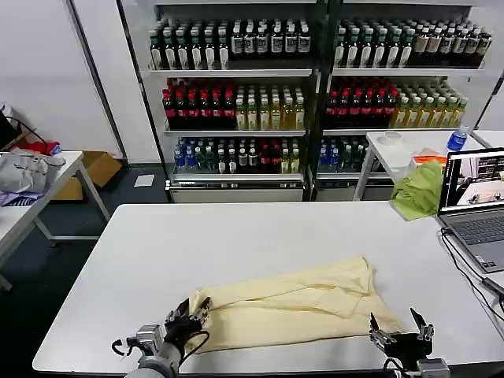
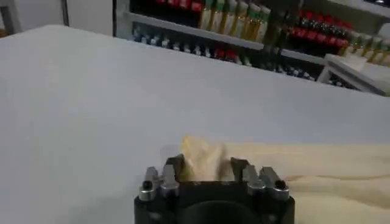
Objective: Fold and organize the clothes.
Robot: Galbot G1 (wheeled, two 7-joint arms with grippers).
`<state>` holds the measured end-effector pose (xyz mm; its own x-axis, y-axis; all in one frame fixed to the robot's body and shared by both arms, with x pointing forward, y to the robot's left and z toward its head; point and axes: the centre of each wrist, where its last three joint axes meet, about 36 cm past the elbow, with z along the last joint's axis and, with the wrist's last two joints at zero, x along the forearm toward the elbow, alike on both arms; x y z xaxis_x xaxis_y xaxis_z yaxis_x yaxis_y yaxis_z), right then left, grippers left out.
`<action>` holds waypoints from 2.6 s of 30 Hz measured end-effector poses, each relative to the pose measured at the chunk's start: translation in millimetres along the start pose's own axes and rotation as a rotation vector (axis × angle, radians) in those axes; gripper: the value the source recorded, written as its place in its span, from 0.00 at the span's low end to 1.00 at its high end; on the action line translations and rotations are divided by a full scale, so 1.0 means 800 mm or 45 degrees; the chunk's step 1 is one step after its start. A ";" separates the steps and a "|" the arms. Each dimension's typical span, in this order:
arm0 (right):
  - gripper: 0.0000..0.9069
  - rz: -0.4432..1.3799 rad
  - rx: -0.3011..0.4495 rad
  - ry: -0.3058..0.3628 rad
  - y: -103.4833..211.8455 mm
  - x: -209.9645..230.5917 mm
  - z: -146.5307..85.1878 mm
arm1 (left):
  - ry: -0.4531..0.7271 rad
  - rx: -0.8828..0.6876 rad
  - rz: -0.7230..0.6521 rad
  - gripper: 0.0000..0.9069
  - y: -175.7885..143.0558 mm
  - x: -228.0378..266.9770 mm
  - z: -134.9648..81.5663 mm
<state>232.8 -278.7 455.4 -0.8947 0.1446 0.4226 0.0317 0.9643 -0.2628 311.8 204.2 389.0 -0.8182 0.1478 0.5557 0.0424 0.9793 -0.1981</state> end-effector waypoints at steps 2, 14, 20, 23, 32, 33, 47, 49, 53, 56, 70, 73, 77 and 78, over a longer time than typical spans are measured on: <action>1.00 0.002 0.000 -0.003 0.000 0.001 -0.001 | 0.005 0.005 0.006 0.10 -0.002 0.001 0.003; 1.00 0.018 -0.014 -0.011 0.001 0.004 -0.002 | -0.003 0.047 0.037 0.09 -0.002 0.008 0.005; 1.00 0.023 -0.016 -0.018 0.000 0.005 -0.004 | -0.029 0.077 0.040 0.07 0.010 0.010 -0.010; 1.00 0.024 -0.014 -0.020 -0.001 0.004 -0.004 | -0.055 0.090 0.030 0.07 0.023 0.011 -0.025; 1.00 0.021 -0.012 -0.028 -0.003 0.003 -0.006 | -0.124 0.139 -0.044 0.04 0.088 0.014 -0.077; 1.00 0.021 -0.012 -0.028 -0.003 0.003 -0.006 | -0.130 0.144 -0.053 0.04 0.096 0.015 -0.082; 1.00 0.017 -0.005 0.005 -0.001 0.002 0.004 | -0.149 0.404 0.024 0.04 0.138 0.025 -0.144; 1.00 0.017 -0.003 0.011 -0.001 0.002 0.006 | -0.139 0.477 0.098 0.04 0.129 0.026 -0.145; 1.00 0.018 0.000 0.022 -0.001 0.003 0.009 | -0.122 0.603 0.232 0.04 0.106 0.027 -0.145; 1.00 0.018 0.002 0.028 -0.001 0.002 0.012 | -0.116 0.676 0.313 0.04 0.088 0.025 -0.144; 1.00 0.014 0.008 0.028 -0.003 -0.007 0.015 | -0.026 0.839 0.540 0.04 0.000 -0.017 -0.128; 1.00 0.014 0.008 0.027 -0.004 -0.009 0.015 | -0.003 0.846 0.562 0.04 -0.018 -0.029 -0.125; 1.00 0.015 0.006 0.029 -0.005 -0.014 0.015 | 0.022 0.836 0.589 0.04 -0.038 -0.043 -0.122; 1.00 0.015 0.005 0.029 -0.005 -0.014 0.015 | 0.030 0.833 0.597 0.04 -0.044 -0.046 -0.121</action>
<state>237.5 -286.8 440.9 -0.8837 0.1610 0.4394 0.0405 0.9618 -0.2709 396.3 177.8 453.6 -0.7858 0.5336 0.3126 0.0282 0.5359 -0.8438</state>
